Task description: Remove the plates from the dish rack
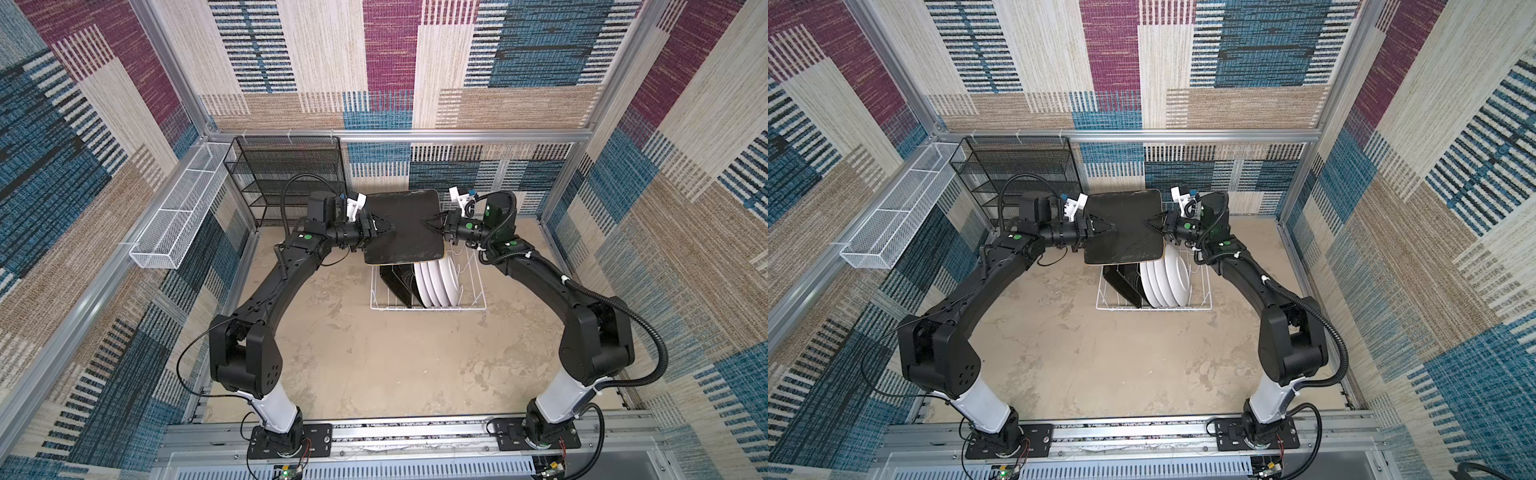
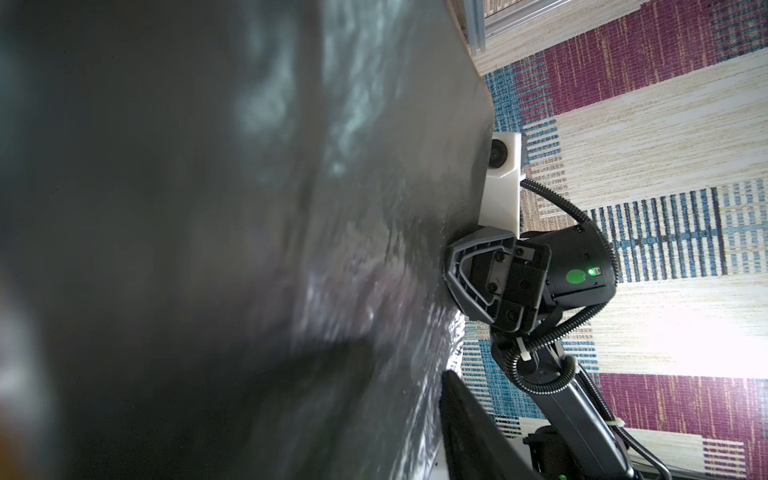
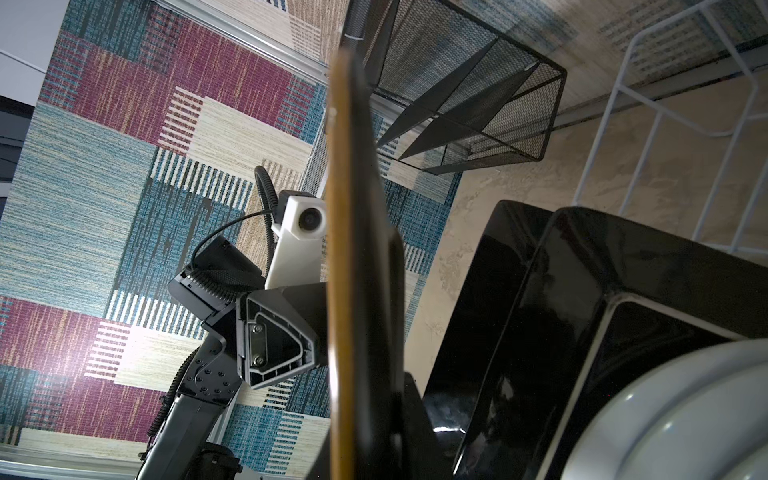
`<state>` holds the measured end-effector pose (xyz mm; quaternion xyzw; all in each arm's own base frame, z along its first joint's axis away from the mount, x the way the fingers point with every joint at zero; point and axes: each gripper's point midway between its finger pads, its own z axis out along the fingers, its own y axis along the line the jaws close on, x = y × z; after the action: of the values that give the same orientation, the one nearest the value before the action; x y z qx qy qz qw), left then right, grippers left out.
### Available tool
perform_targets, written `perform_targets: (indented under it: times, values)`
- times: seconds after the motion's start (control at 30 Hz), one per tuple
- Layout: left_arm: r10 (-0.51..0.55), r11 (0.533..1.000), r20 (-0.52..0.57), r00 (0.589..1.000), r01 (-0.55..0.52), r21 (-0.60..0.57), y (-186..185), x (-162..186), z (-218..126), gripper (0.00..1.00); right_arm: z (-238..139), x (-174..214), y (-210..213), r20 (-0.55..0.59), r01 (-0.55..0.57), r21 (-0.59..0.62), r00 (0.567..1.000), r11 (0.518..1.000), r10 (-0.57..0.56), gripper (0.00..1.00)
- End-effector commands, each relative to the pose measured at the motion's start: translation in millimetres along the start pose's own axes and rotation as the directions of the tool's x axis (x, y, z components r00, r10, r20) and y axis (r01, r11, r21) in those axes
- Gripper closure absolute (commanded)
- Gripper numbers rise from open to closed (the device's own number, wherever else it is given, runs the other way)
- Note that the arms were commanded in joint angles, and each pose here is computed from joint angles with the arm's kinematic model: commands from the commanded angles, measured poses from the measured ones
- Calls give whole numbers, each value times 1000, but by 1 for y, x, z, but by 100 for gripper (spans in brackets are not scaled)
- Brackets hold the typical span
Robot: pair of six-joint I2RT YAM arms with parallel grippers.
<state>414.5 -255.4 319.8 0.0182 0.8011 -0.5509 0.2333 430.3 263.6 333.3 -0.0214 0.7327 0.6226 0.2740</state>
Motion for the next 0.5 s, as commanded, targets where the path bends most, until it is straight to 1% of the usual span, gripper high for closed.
perform_targets:
  times: [0.0, 0.07, 0.13, 0.33, 0.43, 0.47]
  values:
    - [89, 994, -22, 996, -87, 68, -19, 5, -4, 72, -1, -7, 24, 14, 36, -84, 999, 996, -35, 100]
    - [101, 993, -23, 995, -99, 69, -21, 7, -6, 75, -1, -6, 24, 11, 38, -84, 999, 996, -37, 100]
    - [114, 991, -30, 993, -111, 79, -25, 9, -9, 74, -2, -6, 25, 8, 45, -86, 999, 995, -45, 100]
    - [136, 989, -29, 990, -135, 59, -28, 11, -24, 55, -3, -6, 33, -9, 78, -94, 997, 993, -79, 100]
    - [131, 991, -17, 991, -130, 44, -25, 8, -32, 48, -4, -7, 36, -11, 93, -94, 995, 991, -95, 100]
    - [128, 991, -13, 992, -127, 42, -24, 7, -33, 48, -3, -7, 36, -13, 95, -94, 995, 991, -97, 100]
